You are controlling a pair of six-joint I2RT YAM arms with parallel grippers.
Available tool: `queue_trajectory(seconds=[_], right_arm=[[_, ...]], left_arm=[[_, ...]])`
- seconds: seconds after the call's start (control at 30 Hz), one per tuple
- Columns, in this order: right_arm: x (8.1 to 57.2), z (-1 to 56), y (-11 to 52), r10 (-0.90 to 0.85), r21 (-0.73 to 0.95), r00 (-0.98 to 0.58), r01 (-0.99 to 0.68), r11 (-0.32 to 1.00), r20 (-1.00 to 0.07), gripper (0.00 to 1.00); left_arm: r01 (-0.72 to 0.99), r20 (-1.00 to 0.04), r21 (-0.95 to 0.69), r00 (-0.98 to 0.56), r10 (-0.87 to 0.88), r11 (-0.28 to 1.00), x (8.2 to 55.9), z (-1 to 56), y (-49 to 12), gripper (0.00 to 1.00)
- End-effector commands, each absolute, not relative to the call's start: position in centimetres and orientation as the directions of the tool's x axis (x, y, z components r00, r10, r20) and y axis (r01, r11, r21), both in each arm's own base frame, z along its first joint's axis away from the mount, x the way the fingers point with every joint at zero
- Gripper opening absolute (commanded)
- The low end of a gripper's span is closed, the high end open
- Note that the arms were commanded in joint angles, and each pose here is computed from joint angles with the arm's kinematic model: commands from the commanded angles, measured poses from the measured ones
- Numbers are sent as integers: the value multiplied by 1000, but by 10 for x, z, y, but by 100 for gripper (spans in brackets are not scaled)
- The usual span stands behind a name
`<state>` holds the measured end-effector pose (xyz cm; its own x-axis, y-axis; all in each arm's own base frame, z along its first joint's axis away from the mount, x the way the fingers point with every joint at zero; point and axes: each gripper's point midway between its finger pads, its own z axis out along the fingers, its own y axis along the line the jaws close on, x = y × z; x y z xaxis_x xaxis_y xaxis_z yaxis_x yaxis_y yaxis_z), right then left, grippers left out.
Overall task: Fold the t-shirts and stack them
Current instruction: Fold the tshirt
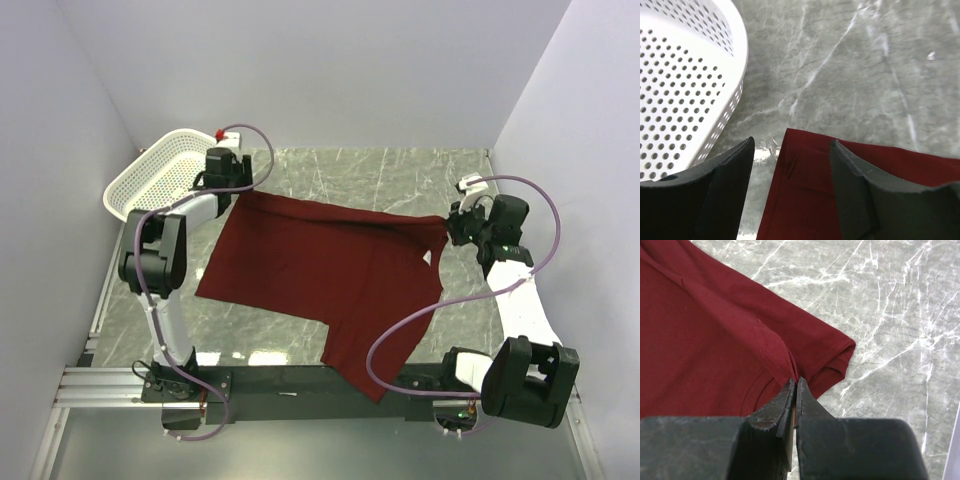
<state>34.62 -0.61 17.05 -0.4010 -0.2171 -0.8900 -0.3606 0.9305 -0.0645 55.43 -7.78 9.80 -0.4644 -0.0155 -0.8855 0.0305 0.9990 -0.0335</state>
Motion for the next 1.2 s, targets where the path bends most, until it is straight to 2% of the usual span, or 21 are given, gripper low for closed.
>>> queue_trajectory(seconds=[0.0,0.17,0.4,0.6,1.17], right_arm=[[346,167,-10,-227,-74,-405,-360,930,-886,0],[338,166,2,-257,-70,-388,-436,897,-885,0],[320,164,16,-345,-104,-353,-553,827,-870,0],[313,155,10,-432,-157,-356,-592,791,-829,0],[293,144,30,-488,-160,-329,-676,720,-808,0]], left_arm=[[96,-947,-87,-317,-52,992,556,165,-90,68],[160,-954,-131,-289,-81,978,546,186,-102,69],[170,-932,-136,-356,-67,976,531,163,-104,70],[151,-925,-146,-371,-80,978,521,161,-101,71],[178,-928,-155,-362,-82,972,515,177,-105,70]])
